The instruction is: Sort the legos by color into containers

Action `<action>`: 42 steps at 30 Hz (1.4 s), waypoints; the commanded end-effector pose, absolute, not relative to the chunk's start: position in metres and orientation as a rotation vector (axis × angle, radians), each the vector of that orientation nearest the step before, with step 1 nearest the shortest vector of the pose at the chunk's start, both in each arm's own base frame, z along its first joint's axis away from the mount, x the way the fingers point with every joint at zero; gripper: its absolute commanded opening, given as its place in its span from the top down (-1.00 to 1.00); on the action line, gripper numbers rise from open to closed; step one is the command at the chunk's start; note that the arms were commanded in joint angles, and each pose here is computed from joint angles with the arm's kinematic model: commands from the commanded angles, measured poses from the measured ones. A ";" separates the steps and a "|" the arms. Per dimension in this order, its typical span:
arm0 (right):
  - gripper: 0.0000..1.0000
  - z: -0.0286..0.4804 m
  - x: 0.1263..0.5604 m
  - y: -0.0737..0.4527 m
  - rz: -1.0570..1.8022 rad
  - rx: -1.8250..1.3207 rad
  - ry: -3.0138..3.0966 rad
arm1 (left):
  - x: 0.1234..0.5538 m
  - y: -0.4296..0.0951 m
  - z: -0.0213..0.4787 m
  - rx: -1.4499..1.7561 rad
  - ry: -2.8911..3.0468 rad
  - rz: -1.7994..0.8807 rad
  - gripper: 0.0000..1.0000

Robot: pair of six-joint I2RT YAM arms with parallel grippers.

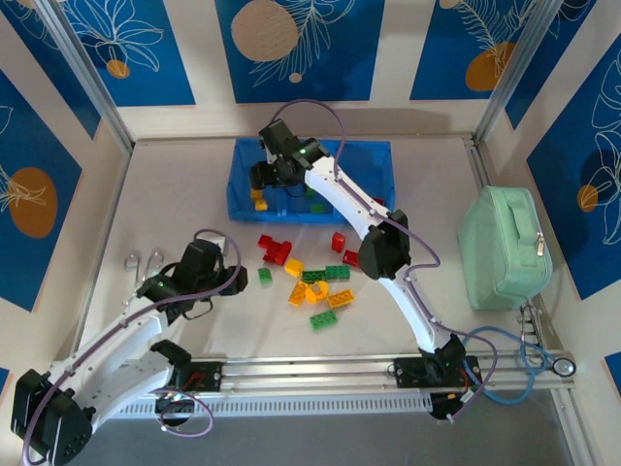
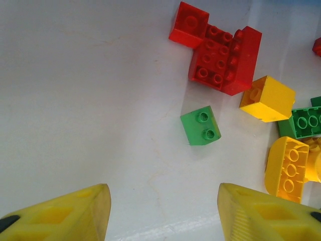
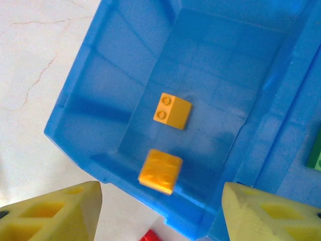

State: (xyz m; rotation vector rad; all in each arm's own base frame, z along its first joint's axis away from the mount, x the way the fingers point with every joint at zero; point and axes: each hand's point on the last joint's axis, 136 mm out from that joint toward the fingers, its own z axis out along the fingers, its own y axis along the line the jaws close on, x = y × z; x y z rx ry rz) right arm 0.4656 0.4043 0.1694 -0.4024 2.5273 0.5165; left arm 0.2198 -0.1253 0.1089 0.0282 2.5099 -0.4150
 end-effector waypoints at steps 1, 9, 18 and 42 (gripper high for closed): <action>-0.29 0.197 0.466 0.409 0.539 -0.408 2.460 | 0.217 -0.124 0.113 0.020 2.518 -0.408 -0.17; -0.28 0.256 0.437 0.392 0.539 -0.416 2.401 | 0.224 -0.142 0.110 0.094 2.577 -0.443 -0.25; -0.31 0.276 0.387 0.329 0.523 -0.332 2.334 | 0.234 -0.171 0.107 0.208 2.596 -0.463 -0.31; -0.29 0.180 0.307 0.189 0.471 0.059 2.457 | 0.266 -0.200 0.038 0.199 2.785 -0.335 -0.15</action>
